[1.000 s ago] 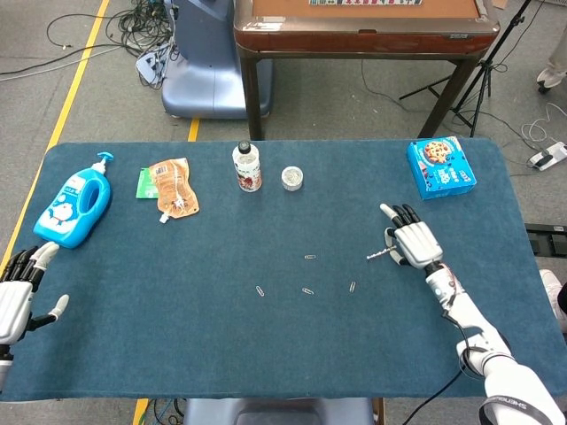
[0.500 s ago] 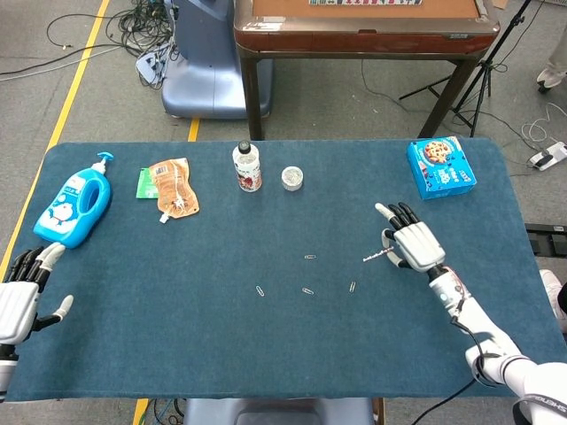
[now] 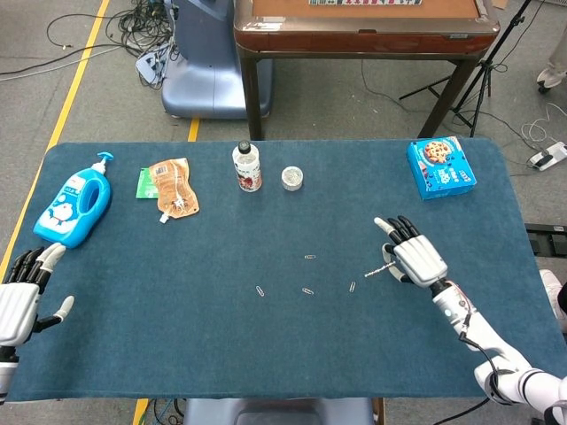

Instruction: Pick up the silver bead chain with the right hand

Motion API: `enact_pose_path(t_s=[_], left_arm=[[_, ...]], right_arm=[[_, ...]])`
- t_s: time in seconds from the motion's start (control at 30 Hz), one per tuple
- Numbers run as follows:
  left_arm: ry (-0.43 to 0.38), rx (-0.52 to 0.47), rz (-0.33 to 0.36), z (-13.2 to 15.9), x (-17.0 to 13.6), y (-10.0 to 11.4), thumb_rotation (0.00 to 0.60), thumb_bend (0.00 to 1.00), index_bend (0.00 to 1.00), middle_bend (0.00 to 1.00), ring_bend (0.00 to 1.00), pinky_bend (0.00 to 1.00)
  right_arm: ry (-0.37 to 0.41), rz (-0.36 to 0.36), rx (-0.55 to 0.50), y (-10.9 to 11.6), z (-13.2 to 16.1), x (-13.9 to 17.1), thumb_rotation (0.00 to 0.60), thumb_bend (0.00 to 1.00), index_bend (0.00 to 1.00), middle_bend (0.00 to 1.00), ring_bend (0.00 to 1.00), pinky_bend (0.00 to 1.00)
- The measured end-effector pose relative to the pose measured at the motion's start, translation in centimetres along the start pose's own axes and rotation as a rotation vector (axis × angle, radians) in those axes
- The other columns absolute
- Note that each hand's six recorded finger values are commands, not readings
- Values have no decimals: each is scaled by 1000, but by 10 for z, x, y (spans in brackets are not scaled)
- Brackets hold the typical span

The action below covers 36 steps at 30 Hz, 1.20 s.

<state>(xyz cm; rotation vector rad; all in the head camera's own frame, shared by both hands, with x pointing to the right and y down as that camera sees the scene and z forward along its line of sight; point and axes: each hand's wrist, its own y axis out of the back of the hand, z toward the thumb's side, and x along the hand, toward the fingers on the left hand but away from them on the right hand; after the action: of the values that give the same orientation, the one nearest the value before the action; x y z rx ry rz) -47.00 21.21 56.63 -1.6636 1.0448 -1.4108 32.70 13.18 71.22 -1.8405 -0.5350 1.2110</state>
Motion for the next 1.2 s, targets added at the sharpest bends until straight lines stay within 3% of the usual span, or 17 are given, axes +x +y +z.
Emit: enact_pose_path(t_s=[0.77, 1.03, 1.2], left_arm=[[1, -19, 26, -3, -6, 9, 600, 363, 0, 0, 0, 0], [1, -20, 28, -4, -6, 10, 600, 363, 0, 0, 0, 0], [1, -15, 23, -3, -5, 8, 600, 363, 0, 0, 0, 0]], right_arm=[[25, 62, -15, -28, 18, -7, 600, 312, 636, 64, 0, 0], [26, 60, -21, -29, 19, -9, 600, 313, 636, 64, 0, 0], [23, 24, -36, -18, 17, -10, 600, 312, 636, 64, 0, 0]])
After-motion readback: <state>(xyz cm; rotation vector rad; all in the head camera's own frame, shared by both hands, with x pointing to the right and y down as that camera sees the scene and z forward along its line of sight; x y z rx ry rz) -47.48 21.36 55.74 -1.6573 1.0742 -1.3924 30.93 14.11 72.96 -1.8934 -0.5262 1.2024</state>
